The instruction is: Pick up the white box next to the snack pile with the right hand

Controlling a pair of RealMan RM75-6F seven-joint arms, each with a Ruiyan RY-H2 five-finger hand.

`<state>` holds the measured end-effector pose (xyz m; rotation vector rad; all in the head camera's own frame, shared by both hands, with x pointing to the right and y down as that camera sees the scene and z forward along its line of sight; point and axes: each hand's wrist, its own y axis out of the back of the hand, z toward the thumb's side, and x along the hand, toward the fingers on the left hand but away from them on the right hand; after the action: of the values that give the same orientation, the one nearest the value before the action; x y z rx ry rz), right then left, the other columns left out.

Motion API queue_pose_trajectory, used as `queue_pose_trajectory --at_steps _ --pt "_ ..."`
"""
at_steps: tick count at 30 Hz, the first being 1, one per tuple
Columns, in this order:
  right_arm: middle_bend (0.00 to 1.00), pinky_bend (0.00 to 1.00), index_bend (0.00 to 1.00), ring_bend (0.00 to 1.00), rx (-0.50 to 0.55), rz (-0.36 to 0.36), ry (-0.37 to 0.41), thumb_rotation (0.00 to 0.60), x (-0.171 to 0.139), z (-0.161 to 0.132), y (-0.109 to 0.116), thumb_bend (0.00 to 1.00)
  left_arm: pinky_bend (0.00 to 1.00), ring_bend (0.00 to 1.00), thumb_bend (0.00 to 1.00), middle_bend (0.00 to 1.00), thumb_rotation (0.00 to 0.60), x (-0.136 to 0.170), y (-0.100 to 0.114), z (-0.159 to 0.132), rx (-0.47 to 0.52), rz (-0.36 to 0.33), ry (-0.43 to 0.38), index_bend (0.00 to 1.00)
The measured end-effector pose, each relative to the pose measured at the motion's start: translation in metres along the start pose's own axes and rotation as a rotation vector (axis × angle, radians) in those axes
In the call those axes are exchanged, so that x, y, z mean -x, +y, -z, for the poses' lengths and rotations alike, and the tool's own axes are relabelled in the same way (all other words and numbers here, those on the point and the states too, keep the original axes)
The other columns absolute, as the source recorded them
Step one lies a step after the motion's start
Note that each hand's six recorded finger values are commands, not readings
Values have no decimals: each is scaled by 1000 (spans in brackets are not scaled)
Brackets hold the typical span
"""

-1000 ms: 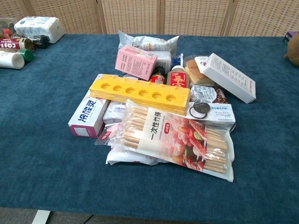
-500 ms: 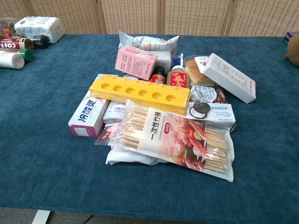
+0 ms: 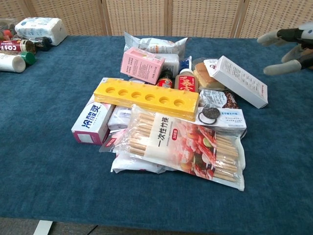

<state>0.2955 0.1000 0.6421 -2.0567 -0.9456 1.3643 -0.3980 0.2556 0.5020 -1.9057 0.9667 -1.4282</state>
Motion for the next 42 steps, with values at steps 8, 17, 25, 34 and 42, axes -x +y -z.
queue_pose_trajectory --at_steps 8,17,25,34,42 --pt "0 185 0 0 -25 -40 -1 248 49 -5 -12 76 0 0 136 0 600 -4 -1 1 -5 3 15 166" --pt "0 117 0 0 -54 -82 -27 198 72 2 -26 79 0 0 138 0 600 -3 0 3 -9 0 26 166" --pt "0 99 0 0 -76 -88 -36 202 76 8 -33 127 0 0 135 0 600 -3 0 1 -11 -1 24 166" --pt "0 136 0 0 -86 -94 -37 240 83 8 -43 161 0 0 139 0 600 -2 2 -1 -12 -8 19 167" --pt "0 354 0 0 -72 -91 -58 408 95 8 -51 247 0 0 137 0 600 1 5 1 -12 -16 31 166"
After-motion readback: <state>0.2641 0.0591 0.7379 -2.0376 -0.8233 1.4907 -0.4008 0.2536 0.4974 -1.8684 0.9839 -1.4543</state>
